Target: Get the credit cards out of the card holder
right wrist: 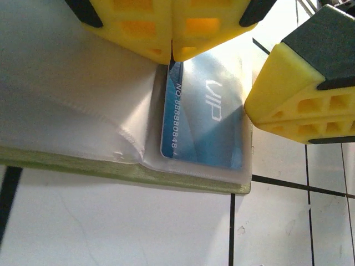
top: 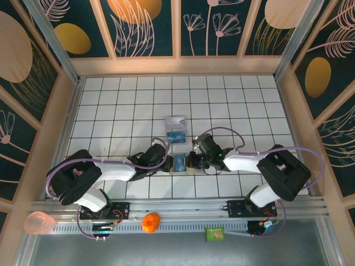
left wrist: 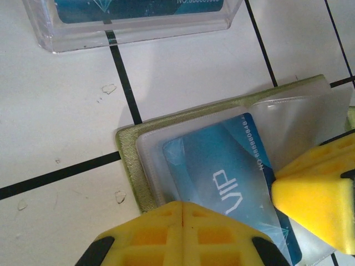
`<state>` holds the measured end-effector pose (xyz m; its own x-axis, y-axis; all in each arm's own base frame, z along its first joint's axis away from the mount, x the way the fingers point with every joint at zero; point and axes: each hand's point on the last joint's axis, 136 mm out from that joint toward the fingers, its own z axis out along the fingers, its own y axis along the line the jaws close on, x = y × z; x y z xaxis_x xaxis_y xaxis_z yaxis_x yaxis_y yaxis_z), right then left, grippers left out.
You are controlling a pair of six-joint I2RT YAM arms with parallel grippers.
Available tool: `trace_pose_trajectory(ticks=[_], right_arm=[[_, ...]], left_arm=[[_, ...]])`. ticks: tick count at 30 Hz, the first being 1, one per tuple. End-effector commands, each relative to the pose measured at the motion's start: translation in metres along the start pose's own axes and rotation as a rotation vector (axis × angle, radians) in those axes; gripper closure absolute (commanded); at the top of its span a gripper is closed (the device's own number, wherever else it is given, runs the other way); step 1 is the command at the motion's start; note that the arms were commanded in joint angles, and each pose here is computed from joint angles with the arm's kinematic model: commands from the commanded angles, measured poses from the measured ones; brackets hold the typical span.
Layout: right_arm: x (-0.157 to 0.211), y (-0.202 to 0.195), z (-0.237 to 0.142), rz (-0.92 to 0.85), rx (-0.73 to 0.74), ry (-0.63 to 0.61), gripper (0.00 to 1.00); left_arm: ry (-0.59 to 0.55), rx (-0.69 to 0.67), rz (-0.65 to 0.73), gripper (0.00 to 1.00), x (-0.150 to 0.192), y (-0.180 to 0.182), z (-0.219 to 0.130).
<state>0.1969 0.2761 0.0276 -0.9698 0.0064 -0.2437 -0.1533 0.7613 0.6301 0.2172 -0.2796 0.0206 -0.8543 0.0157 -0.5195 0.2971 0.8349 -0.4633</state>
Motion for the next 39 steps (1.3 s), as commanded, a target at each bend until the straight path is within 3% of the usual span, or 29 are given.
trace_pose_trajectory(ticks=[1, 11, 21, 32, 39], right_arm=[[0.005, -0.02, -0.011, 0.049, 0.053, -0.017, 1.0], [0.0, -0.014, -0.034, 0.025, 0.055, -0.062, 1.0], [0.001, 0.012, -0.013, -0.024, -0.015, -0.008, 1.0], [0.006, -0.002, -0.004, 0.01, 0.014, 0.016, 0.77], [0.01, -0.001, 0.003, 0.016, -0.01, 0.039, 0.75]], left_arm=[[0.098, -0.096, -0.009, 1.0, 0.032, 0.03, -0.001], [0.081, -0.085, -0.019, 1.0, 0.028, 0.029, -0.007], [0.088, -0.061, -0.014, 1.0, 0.026, 0.022, -0.005], [0.098, -0.061, -0.008, 1.0, 0.029, 0.023, -0.003], [0.101, -0.061, -0.008, 1.0, 0.03, 0.024, -0.003]])
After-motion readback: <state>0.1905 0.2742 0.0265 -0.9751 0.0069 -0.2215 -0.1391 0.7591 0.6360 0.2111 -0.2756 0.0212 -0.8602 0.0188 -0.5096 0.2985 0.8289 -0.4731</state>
